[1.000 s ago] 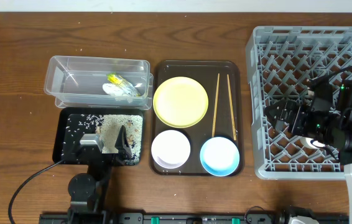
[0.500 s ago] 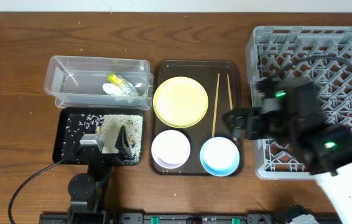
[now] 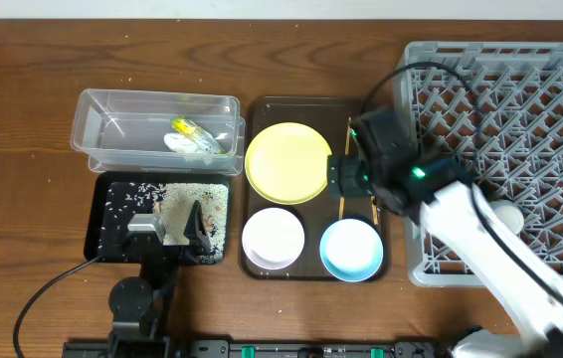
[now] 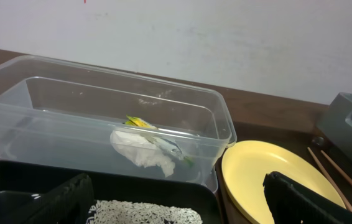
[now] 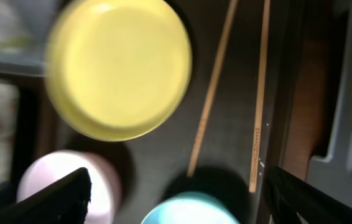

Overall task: Sort waste into correct bins and load items into the dishwasher rack
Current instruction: 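Reach the right gripper to the tray and grasp one wooden chopstick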

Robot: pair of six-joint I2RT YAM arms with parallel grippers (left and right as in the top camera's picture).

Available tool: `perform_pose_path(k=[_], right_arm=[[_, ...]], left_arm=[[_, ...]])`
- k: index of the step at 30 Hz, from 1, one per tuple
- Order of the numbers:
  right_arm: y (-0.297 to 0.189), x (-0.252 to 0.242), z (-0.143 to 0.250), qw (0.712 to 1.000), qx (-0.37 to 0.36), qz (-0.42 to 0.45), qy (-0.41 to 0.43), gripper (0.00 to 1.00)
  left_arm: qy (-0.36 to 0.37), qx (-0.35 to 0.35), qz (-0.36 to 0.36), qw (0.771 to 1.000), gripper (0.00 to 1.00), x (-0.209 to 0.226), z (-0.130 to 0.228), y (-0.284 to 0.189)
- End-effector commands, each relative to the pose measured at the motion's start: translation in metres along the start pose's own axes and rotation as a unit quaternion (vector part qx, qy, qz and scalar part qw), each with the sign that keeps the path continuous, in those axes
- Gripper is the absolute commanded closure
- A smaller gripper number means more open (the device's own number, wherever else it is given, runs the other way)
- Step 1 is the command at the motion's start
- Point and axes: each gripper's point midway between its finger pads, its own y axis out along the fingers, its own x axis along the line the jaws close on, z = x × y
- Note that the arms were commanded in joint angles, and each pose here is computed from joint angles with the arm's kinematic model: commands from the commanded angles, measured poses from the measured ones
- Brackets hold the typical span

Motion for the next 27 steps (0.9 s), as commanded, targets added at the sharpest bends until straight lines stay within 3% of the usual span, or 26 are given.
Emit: perform_pose_path(k=[1,3,8,13,20,27], right_arm=[[0.021,-0.011,-0.005,1.000,0.015,0.007,0.025,0.18],[0.031,-0.012,-0.007,0.999,0.017,0.009,0.027,0.33],[0.056,-0.033,-0.009,0.997,0.016,0.070,0.030,0.46],[0.082,-0.046,-0.004,0.994,0.029,0.098,0.049,0.49],[0.111,-0.073,0.006,0.984,0.045,0.162,0.054,0.44],[0.136,-0.076,0.032,0.981,0.099,0.161,0.053,0.69]], left_arm=[[0.006,0.019,-0.004,1.000,0.10,0.004,0.015,0.001],[0.006,0.019,-0.004,1.000,0.10,0.004,0.015,0.001],[0.006,0.019,-0.004,1.000,0.10,0.004,0.015,0.001],[0.006,0.019,-0.004,1.000,0.09,0.004,0.015,0.001],[0.006,0.019,-0.004,1.000,0.10,0.004,0.015,0.001],[0.006,0.019,-0.004,1.000,0.09,0.004,0.015,0.001]])
